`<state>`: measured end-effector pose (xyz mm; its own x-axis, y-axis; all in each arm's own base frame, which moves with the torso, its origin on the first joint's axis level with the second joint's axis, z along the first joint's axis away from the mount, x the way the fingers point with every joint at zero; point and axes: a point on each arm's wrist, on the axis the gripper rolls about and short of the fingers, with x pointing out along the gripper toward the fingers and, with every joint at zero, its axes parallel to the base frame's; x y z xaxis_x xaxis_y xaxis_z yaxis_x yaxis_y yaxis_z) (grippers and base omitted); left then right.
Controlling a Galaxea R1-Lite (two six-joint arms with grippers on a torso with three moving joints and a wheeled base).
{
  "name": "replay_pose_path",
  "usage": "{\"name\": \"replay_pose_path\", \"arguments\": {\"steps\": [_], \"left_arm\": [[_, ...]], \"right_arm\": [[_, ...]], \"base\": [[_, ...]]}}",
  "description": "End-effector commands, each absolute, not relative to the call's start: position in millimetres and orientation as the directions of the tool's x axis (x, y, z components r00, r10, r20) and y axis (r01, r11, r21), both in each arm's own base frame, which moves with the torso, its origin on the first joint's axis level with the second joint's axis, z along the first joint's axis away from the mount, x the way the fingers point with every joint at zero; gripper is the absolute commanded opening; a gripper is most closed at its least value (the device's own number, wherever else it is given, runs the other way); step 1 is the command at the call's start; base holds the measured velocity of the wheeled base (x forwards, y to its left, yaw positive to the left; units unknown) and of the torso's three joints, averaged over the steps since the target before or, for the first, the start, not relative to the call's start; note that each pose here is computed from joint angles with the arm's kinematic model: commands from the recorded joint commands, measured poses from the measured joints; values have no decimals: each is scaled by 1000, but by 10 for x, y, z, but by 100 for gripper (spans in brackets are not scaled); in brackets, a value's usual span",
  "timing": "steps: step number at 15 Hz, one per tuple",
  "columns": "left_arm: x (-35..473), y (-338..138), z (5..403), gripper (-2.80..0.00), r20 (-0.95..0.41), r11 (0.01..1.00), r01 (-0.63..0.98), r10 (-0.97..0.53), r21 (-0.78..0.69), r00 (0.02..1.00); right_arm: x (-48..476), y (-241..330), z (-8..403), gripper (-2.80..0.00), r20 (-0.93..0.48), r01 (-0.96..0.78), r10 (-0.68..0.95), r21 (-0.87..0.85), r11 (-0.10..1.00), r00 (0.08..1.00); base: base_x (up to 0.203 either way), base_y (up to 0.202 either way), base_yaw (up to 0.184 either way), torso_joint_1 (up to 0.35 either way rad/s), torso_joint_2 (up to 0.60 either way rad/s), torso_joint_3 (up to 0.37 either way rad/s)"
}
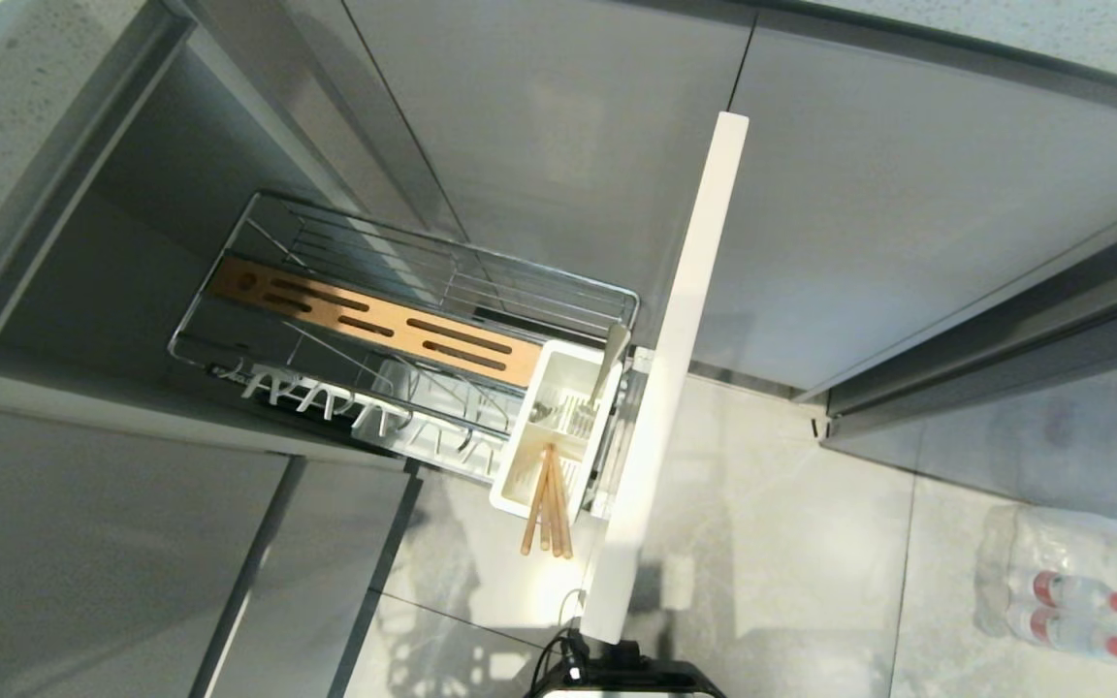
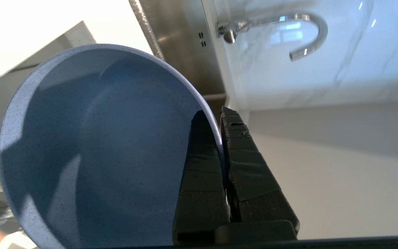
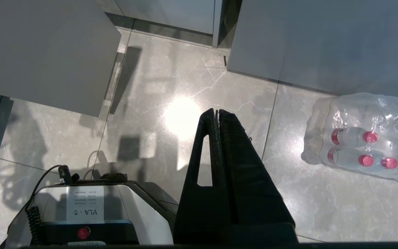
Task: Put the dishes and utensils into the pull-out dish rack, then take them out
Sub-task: Pick up the bowl and place it in the cupboard
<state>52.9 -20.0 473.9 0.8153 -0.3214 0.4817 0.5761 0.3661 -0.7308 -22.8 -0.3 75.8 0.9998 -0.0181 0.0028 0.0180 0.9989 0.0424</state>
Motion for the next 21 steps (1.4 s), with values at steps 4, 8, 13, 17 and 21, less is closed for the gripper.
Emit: {"name": "replay_pose_path", "arguments": {"steps": [4, 8, 13, 17, 21], "left_arm": [[1079, -502, 4791, -280, 415, 266, 530, -385, -805, 824], [1239, -906, 4694, -280, 345, 220, 469, -433, -856, 833], [1560, -1363, 4467, -280, 207, 295, 271, -232, -916, 950], [1659, -1581, 4324, -280, 196, 293, 234, -153, -927, 969], [1775, -1712, 4096, -280, 139, 335, 161, -89, -928, 986]], "right_arm": [[-227, -3, 758, -280, 2, 17, -17, 43, 999, 1000], [-227, -3, 758, -280, 2, 18, -18, 43, 999, 1000], [-227, -3, 758, -280, 2, 18, -18, 43, 999, 1000], [-227, -3, 758, -280, 2, 18, -18, 43, 999, 1000], [-227, -3, 758, -280, 2, 18, -18, 43, 999, 1000]], "base": [[0, 0, 0, 0, 0, 0], [0, 0, 0, 0, 0, 0], [0, 0, 0, 0, 0, 0], [0, 0, 0, 0, 0, 0], [0, 0, 0, 0, 0, 0]]}}
